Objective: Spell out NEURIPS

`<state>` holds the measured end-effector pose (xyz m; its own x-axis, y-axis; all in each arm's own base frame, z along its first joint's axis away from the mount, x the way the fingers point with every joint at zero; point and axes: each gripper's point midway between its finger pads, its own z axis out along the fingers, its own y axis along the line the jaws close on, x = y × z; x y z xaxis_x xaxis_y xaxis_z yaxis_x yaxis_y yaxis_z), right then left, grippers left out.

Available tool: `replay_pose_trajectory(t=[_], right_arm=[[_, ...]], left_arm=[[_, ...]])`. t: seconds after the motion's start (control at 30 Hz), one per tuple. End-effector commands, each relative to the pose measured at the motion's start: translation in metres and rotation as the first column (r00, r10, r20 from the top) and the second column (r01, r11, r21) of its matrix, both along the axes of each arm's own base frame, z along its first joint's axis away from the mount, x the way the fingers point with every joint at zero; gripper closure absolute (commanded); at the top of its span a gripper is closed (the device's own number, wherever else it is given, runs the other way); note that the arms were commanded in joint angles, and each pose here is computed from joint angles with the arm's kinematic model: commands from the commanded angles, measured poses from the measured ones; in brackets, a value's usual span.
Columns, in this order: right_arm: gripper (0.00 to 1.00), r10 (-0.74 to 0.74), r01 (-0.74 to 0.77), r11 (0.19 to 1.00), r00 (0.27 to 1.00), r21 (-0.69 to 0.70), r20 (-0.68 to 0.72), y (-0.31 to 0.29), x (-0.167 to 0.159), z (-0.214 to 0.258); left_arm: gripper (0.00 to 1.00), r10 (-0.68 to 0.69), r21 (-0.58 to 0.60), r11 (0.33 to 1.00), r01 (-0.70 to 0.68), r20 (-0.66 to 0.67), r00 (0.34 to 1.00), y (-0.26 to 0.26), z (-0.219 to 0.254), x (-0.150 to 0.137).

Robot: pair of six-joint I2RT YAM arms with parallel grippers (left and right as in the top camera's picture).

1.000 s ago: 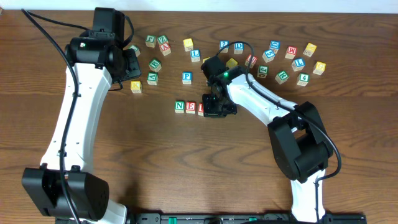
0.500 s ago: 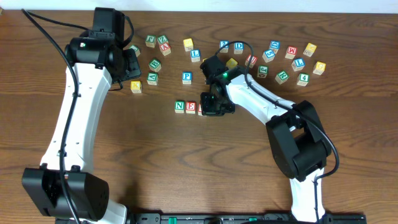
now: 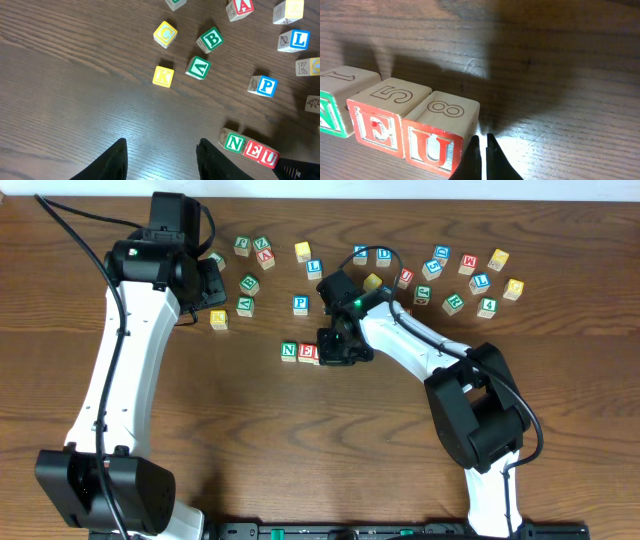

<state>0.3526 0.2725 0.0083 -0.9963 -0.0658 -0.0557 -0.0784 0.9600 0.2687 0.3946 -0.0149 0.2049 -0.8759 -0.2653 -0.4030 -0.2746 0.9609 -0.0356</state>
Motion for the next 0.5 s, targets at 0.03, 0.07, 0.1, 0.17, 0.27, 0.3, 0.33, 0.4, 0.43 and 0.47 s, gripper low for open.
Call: replay_pose_trajectory(t=[0.03,0.07,0.1,0.17,0.27,0.3,0.33,0.4,0.43,0.47], right_arm=[[0.99,0.0,0.0,1.0,1.0,0.002,-0.012,0.0054,-0.0042,-0.0078],[0.99,0.001,-0.001,1.0,1.0,0.004,-0.01,0.006,-0.004,-0.0077],[0.99,0.001,-0.001,1.0,1.0,0.005,-0.009,0.0065,-0.0038,-0.0076],[0.99,0.003,-0.003,1.0,1.0,0.008,-0.005,0.0077,-0.0033,-0.0074],[0.99,0.011,-0.011,1.0,1.0,0.012,0.004,0.0102,-0.0026,-0.007],[0.99,0.013,-0.013,1.0,1.0,0.013,0.006,0.011,-0.0026,-0.0069],[0.99,0.014,-0.014,1.0,1.0,0.013,0.007,0.0113,-0.0026,-0.0068],[0.99,0.023,-0.023,1.0,1.0,0.015,0.012,0.0125,-0.0027,-0.0067],[0.99,0.024,-0.024,1.0,1.0,0.015,0.013,0.0127,-0.0026,-0.0067],[0.99,0.027,-0.027,0.999,1.0,0.016,0.015,0.0131,-0.0024,-0.0066]], left_arm=[[0.56,-0.011,0.016,1.0,0.011,-0.009,1.0,0.002,-0.0019,-0.0018],[0.56,-0.011,0.016,1.0,0.011,-0.009,1.0,0.0022,-0.0019,-0.0018],[0.56,-0.011,0.016,1.0,0.011,-0.009,1.0,0.0022,-0.0019,-0.0018],[0.56,-0.011,0.016,1.0,0.011,-0.009,1.0,0.0021,-0.0018,-0.0018],[0.56,-0.011,0.016,1.0,0.011,-0.009,1.0,0.002,-0.0019,-0.0018],[0.56,-0.011,0.016,1.0,0.011,-0.009,1.0,0.002,-0.0019,-0.0018],[0.56,-0.011,0.016,1.0,0.011,-0.009,1.0,0.002,-0.0019,-0.0018],[0.56,-0.011,0.016,1.0,0.011,-0.009,1.0,0.0022,-0.0019,-0.0018],[0.56,-0.011,0.016,1.0,0.011,-0.009,1.0,0.0022,-0.0019,-0.0018],[0.56,-0.011,0.016,1.0,0.011,-0.009,1.0,0.002,-0.0019,-0.0018]])
